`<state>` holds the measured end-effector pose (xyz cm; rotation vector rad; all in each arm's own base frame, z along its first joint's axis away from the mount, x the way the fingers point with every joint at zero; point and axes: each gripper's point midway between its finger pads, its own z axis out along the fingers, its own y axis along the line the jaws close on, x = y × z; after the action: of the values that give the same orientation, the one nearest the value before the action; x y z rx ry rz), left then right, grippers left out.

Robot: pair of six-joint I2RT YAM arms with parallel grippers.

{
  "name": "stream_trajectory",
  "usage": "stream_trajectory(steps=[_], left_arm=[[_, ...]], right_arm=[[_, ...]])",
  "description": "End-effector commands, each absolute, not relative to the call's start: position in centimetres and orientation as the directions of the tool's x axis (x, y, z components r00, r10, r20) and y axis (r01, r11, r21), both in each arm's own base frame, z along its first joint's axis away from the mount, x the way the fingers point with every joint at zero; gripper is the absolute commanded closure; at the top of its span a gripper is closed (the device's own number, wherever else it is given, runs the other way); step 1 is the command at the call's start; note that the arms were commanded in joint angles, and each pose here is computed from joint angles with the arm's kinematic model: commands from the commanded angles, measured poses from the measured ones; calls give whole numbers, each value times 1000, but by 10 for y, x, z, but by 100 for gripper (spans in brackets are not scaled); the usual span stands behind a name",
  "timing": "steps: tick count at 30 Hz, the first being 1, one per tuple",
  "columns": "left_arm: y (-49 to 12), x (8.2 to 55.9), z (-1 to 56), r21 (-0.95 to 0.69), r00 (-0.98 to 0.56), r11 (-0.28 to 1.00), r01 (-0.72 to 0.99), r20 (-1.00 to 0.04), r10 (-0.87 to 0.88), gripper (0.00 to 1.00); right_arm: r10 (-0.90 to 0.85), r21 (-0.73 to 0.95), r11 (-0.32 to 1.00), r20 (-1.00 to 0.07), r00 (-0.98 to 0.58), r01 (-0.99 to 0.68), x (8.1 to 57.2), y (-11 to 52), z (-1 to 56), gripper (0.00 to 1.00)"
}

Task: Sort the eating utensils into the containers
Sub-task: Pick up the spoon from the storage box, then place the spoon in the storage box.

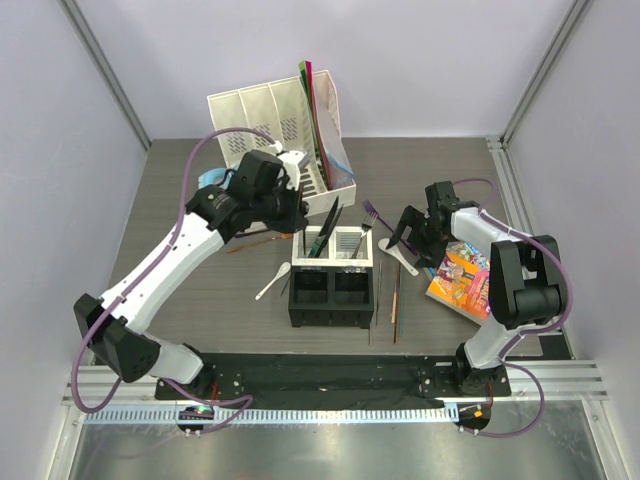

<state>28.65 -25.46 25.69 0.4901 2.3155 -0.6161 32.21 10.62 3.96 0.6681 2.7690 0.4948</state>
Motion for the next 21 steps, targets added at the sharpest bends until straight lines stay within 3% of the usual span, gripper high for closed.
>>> stream_trajectory(steps=[1,13,21], left_arm=[[-249,254,270,-322,-706,764,559,-667,236,100],[-262,211,239,-400,-759,720,567,-593,268,100],[-266,215,222,-369,-743,735,569,-614,267,100]], right_arm=[[463,360,855,-204,-863,373,331,98,48,0],[471,356,852,-197,-860,385,326,97,50,0],[477,373,846,-207,-854,382,322,101,58,0]])
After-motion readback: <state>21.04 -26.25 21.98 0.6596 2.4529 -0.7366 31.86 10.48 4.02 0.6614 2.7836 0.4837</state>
